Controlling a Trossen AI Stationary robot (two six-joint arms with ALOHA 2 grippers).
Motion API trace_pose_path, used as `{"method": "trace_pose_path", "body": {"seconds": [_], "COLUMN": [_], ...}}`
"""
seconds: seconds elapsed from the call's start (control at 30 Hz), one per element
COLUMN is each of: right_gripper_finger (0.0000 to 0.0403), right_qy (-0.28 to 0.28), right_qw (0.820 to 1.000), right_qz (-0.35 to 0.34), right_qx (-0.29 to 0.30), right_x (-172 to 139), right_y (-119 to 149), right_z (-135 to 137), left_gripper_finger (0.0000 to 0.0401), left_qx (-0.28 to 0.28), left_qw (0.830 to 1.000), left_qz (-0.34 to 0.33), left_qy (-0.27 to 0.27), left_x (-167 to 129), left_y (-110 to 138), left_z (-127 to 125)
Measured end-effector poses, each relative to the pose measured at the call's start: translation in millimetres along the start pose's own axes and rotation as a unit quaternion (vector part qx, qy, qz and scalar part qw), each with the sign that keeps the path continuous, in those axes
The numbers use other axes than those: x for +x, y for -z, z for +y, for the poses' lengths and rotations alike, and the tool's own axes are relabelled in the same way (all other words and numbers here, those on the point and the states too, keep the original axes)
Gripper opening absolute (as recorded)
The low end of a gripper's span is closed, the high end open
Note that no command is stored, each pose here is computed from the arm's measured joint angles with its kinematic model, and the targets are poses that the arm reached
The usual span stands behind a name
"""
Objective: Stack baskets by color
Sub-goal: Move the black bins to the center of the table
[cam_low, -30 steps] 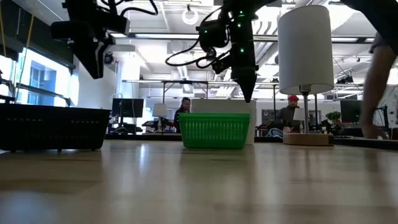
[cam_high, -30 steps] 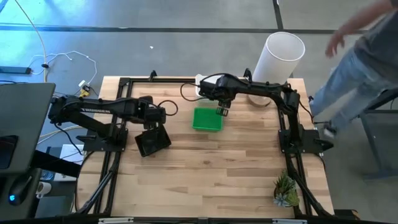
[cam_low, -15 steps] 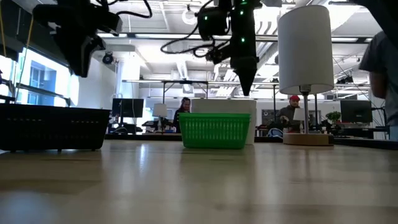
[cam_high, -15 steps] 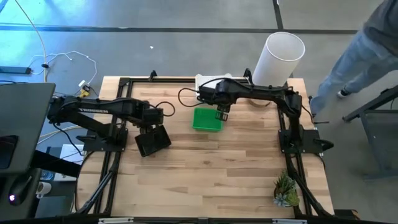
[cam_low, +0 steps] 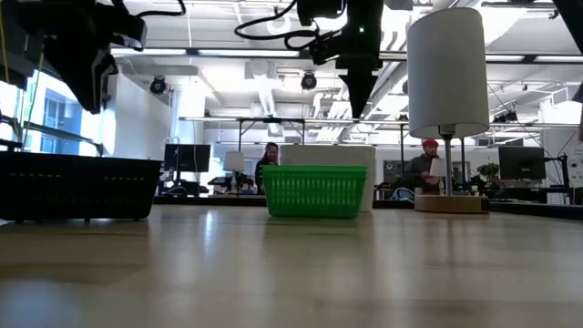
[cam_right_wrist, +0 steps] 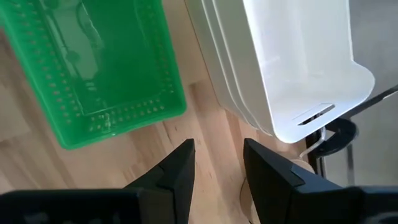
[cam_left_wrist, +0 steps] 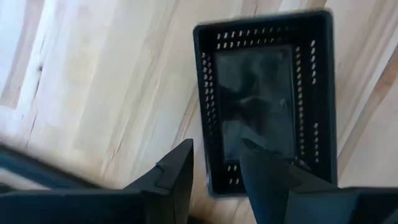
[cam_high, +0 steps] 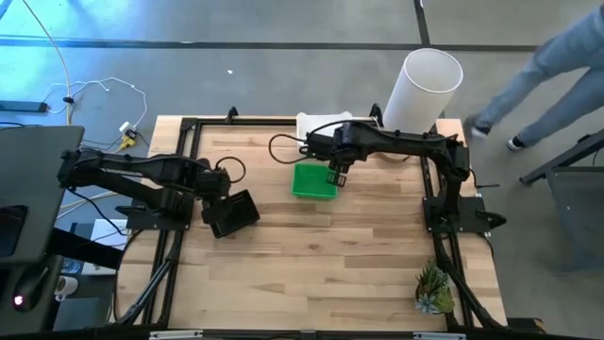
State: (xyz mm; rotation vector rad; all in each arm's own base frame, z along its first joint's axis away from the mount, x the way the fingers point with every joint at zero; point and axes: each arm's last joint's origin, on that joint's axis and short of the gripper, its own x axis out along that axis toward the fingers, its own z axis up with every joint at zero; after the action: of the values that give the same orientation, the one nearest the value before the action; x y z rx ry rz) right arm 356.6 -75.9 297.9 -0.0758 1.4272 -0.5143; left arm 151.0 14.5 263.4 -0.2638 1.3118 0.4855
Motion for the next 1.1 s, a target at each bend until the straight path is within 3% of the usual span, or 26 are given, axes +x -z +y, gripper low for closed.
{"method": "trace_pose_path", "body": {"seconds": [0.2, 0.77, 1.1], "right_gripper_finger": [0.0124, 0.0124, 0.0124], "right_qy": [-0.01, -0.034, -0.033], "right_qw": [1.0, 0.999, 0.999], "right_qz": [0.004, 0.006, 0.006], "right_qx": [0.008, -0.025, -0.025], "right_x": [-1.1, -8.1, -7.9], "right_y": [1.0, 4.5, 4.4], "right_z": [3.0, 21.5, 21.4], "left_gripper_finger": [0.0117, 0.0117, 0.0117], "left_qx": [-0.001, -0.069, -0.058], "left_qw": [1.0, 0.997, 0.997], "left_qz": [-0.01, 0.019, 0.052], "left_qy": [0.023, 0.002, 0.002], "left_x": [11.0, 46.6, 64.0], "left_y": [-2.1, -3.3, -13.9], "left_z": [-2.4, 10.2, 5.3]}}
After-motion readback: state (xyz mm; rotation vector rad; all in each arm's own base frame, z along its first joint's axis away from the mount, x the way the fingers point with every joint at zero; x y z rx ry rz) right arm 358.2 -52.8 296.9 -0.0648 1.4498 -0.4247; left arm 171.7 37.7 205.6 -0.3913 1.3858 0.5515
